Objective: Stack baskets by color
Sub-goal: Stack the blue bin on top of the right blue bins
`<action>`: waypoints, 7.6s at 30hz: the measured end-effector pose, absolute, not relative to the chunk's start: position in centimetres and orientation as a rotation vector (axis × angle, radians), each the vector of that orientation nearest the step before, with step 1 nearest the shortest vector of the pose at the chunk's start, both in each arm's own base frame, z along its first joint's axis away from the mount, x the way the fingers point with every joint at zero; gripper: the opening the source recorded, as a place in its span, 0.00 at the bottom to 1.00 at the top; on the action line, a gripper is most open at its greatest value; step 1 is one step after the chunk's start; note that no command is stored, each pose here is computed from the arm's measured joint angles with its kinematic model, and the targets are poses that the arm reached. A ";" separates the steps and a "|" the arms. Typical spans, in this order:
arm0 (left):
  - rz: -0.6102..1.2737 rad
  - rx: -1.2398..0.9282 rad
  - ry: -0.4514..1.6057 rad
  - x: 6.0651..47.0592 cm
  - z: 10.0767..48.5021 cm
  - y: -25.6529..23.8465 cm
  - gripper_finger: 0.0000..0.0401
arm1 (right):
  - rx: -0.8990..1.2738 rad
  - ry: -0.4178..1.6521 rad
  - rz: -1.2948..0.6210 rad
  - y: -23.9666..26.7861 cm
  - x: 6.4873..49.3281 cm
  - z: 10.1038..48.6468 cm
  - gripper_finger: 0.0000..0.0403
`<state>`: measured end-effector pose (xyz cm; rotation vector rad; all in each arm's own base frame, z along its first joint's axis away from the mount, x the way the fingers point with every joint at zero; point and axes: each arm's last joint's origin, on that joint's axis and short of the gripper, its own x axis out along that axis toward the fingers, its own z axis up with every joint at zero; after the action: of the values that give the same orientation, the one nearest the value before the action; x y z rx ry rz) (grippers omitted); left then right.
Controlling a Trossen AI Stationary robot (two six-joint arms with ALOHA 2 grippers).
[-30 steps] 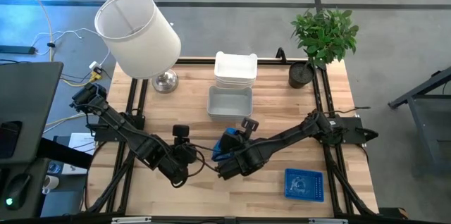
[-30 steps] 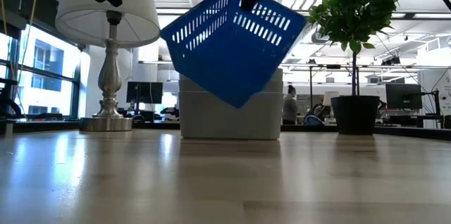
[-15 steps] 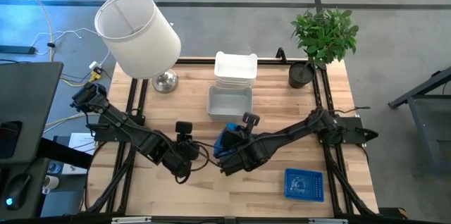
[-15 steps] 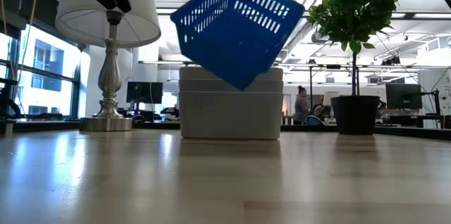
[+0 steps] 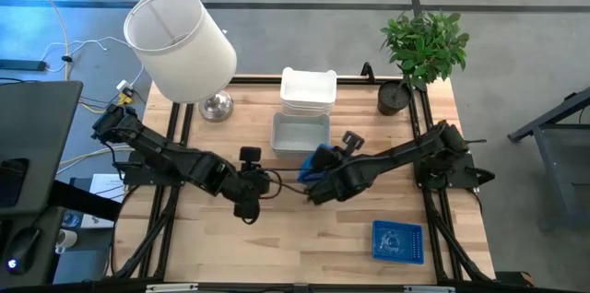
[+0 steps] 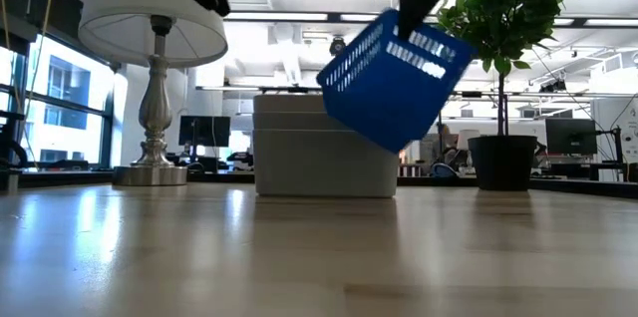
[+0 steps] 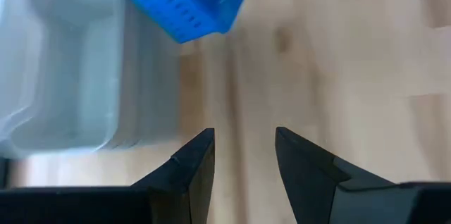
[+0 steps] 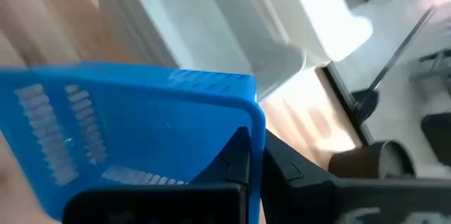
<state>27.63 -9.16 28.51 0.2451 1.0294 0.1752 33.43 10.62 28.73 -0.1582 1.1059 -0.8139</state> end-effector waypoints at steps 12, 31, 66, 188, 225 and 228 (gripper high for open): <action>0.078 0.199 0.950 29.5 28.9 -7.6 0.34 | -0.011 1.128 -0.796 10.3 31.3 29.9 0.00; -0.112 0.155 0.827 30.4 29.8 -8.4 0.34 | 0.152 1.032 -0.625 10.8 32.0 31.8 0.00; -0.424 0.185 0.840 28.0 30.2 -13.0 0.34 | 0.250 0.717 -0.490 9.2 36.1 33.8 0.00; -0.074 0.266 0.762 22.2 34.6 -10.2 0.34 | 0.950 1.333 -1.028 20.4 13.0 26.4 0.00; -0.041 0.228 0.777 22.1 34.5 -10.1 0.34 | 1.052 1.240 -1.113 20.5 18.2 23.2 0.00; -0.040 0.232 0.788 22.0 34.4 -10.0 0.34 | 1.049 1.225 -1.107 20.7 18.4 22.9 0.00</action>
<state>22.00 -10.04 34.43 0.2324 0.7879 -0.0405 18.38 20.71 22.93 1.0491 1.2248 -1.1069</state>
